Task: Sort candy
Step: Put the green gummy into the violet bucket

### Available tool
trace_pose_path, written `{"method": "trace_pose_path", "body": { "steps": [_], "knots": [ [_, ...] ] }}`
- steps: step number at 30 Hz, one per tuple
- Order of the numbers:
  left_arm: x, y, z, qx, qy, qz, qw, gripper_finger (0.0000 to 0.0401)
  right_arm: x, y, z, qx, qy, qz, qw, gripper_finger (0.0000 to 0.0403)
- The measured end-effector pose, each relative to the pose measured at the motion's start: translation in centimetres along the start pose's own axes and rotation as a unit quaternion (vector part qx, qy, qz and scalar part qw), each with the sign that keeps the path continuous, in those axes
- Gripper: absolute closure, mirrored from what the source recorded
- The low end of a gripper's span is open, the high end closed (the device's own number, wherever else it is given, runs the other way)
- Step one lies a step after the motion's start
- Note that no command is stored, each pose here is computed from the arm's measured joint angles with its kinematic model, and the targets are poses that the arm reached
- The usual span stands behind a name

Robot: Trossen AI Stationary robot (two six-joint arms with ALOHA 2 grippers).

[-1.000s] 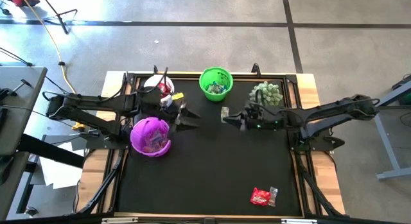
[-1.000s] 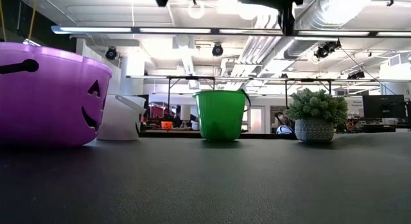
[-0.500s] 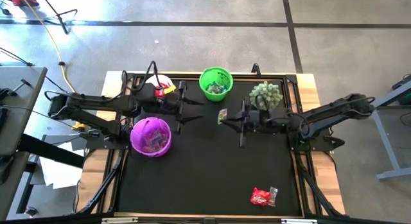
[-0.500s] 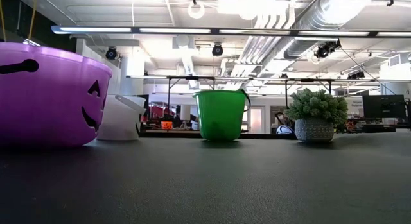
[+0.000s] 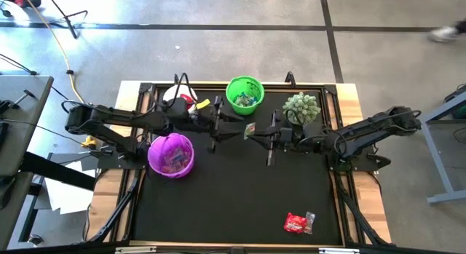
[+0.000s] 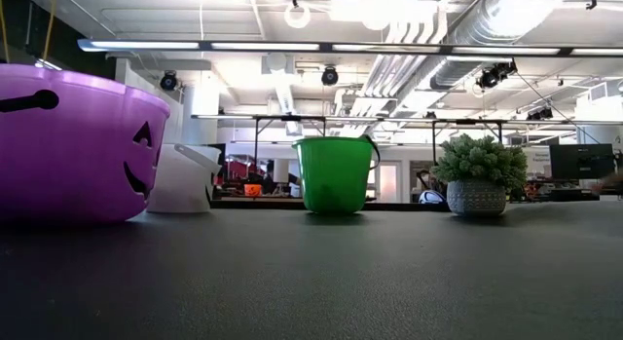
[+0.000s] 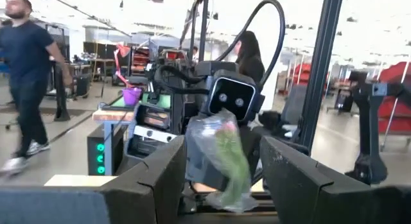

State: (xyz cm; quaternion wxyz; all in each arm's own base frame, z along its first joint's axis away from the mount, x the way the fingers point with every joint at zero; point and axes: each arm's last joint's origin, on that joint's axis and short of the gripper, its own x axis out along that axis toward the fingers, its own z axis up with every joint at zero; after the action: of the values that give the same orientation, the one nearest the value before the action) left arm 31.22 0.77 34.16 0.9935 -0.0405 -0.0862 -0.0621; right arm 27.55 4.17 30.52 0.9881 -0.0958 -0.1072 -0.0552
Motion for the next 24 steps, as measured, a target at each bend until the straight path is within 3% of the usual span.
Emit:
{"method": "trace_pose_path", "body": {
  "steps": [9,16,20,24],
  "knots": [
    [1.2,0.3,-1.6,-0.053,-0.004,-0.011,0.999,0.0217,0.2,-0.7,-0.2,0.001,0.002,-0.014,1.0,0.0402],
    [1.6,0.3,-1.8,-0.051,-0.02,-0.018,0.998,0.0223,0.2,-0.7,-0.2,0.002,0.004,-0.013,1.0,0.0402],
    [1.6,0.3,-1.9,-0.051,-0.017,-0.021,0.998,0.025,0.2,-0.7,-0.2,0.002,0.004,-0.013,1.0,0.0402],
    [1.6,0.3,-1.9,-0.051,-0.017,-0.024,0.998,0.0309,0.2,-0.7,-0.2,0.002,0.003,-0.012,1.0,0.0402]
  ]
}}
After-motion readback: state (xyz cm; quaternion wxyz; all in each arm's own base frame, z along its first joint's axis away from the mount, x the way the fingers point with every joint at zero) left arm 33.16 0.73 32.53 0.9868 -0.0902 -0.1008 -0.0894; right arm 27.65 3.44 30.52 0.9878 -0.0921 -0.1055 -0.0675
